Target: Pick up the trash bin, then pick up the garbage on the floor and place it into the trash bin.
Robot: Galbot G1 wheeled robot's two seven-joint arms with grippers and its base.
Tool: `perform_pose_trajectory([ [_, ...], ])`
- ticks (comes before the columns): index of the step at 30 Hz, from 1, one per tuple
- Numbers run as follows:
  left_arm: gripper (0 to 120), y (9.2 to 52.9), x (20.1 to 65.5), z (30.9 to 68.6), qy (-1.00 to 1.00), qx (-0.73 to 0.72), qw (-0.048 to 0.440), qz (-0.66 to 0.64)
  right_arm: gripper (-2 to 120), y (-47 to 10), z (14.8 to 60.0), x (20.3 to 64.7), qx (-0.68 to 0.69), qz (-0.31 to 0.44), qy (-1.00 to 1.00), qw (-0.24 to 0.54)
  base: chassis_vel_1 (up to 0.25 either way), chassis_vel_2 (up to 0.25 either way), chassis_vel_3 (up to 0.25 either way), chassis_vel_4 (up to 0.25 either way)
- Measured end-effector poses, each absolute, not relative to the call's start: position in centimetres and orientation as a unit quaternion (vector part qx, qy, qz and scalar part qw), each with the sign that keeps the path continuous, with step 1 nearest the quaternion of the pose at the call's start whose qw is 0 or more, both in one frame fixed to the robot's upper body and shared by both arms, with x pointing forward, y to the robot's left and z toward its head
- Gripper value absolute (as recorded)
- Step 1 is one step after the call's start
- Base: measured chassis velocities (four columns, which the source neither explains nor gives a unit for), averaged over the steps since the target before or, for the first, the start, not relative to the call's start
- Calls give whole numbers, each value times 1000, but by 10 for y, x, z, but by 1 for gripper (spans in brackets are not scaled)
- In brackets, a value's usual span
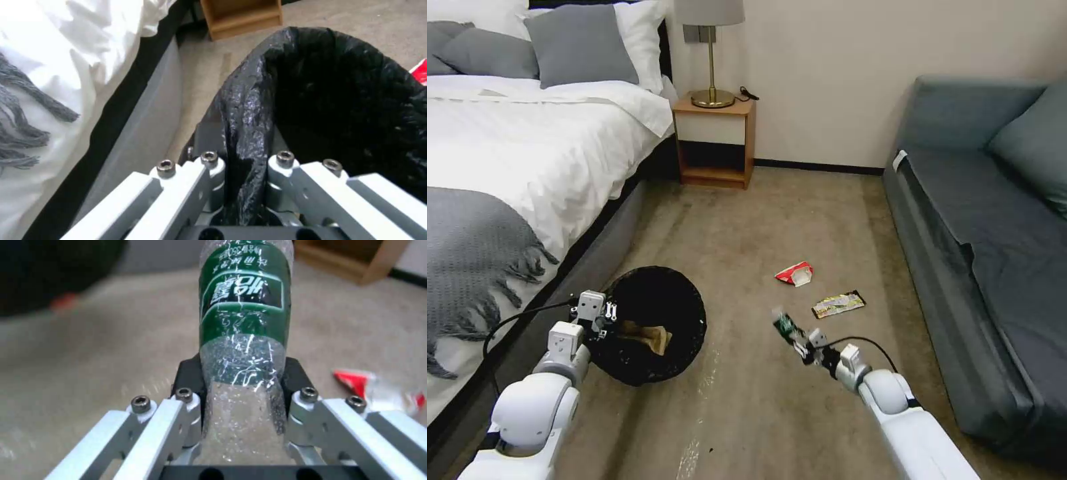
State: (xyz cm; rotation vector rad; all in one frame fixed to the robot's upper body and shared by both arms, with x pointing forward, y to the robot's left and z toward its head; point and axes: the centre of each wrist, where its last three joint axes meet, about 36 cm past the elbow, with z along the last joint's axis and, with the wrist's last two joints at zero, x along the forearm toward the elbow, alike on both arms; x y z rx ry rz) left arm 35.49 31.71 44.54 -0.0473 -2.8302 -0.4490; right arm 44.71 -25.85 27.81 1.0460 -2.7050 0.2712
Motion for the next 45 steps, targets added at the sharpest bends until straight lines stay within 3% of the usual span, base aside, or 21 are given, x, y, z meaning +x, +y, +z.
perform_pose_trajectory([
  [13, 6, 312, 356, 445, -979, -23, 132, -151, 23, -219, 326, 443, 401, 63, -911, 72, 0, 0, 0, 0],
  [24, 6, 303, 357, 442, -982, -30, 128, -139, 23, -115, 376, 442, 471, -41, -881, 32, 0, 0, 0, 0],
  [32, 6, 303, 357, 443, -984, -31, 122, -128, 23, -73, 351, 458, 482, -74, -871, 58, 0, 0, 0, 0],
  [41, 6, 300, 360, 441, -985, -30, 122, -120, 24, -52, 324, 451, 479, -57, -874, 61, 0, 0, 0, 0],
  [45, 6, 300, 360, 439, -985, -30, 123, -119, 35, -45, 323, 450, 477, -46, -876, 59, 0, 0, 0, 0],
])
